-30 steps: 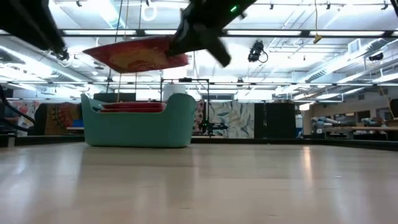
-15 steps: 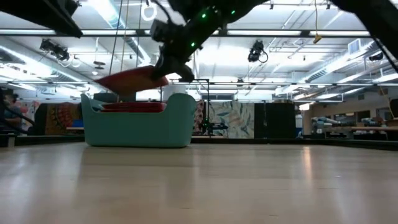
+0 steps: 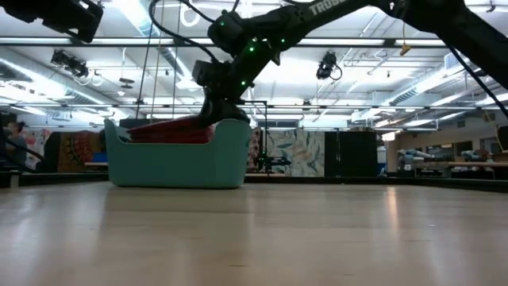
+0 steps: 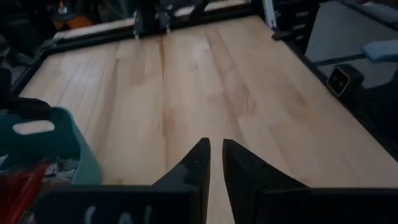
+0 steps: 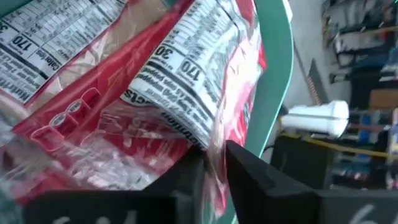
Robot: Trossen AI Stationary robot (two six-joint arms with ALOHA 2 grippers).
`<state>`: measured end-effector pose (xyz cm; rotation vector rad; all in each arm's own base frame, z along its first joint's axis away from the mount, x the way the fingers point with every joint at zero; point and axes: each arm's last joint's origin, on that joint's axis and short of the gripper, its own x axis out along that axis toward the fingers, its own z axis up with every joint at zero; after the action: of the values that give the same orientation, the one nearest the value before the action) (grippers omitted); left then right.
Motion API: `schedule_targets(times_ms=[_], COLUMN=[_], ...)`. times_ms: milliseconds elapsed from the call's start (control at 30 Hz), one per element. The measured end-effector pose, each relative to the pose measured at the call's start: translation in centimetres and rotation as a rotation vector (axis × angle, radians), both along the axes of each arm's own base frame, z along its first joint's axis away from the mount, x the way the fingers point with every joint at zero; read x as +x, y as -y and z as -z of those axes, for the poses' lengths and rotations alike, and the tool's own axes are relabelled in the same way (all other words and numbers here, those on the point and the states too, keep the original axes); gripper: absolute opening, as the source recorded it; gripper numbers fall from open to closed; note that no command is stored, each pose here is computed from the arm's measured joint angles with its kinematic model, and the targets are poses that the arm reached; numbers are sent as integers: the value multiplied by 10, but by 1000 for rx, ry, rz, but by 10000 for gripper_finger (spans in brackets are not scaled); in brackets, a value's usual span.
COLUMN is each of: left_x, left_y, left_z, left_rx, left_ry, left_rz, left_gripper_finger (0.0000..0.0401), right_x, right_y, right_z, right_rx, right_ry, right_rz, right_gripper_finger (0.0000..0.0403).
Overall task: Sort popcorn bags into baskets
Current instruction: Put the red popcorn pack into the green bin, then return to Home Position
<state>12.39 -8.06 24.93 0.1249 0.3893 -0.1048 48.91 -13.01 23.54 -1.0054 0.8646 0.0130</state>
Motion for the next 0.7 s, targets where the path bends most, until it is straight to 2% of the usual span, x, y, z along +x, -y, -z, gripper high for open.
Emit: schedule_targets(times_ms=[167,300,533,633,700], left_x=[-4,-9,-28,-36,-40], left_y=[-6,-10,-28,-36,-40], left_z=[3,5,4,7,12], left_rx=[8,8,-16,-32,-45], left_ry=[51,108,233,284,307], left_rz=[9,37,29,25,26], left_gripper_finger=[47,47,47,47,47], right_x=[-16,-33,-60,-67,-70], right_y=[7,4,-19,-27,-34], right_z=[-16,-46,-93,-97,-93], right_rx=[26,70,232,347,387], right_ry=[-27,11,113,118,79], right_rz=[120,203,316,360,399], right_gripper_finger=[119,140,140,137,135])
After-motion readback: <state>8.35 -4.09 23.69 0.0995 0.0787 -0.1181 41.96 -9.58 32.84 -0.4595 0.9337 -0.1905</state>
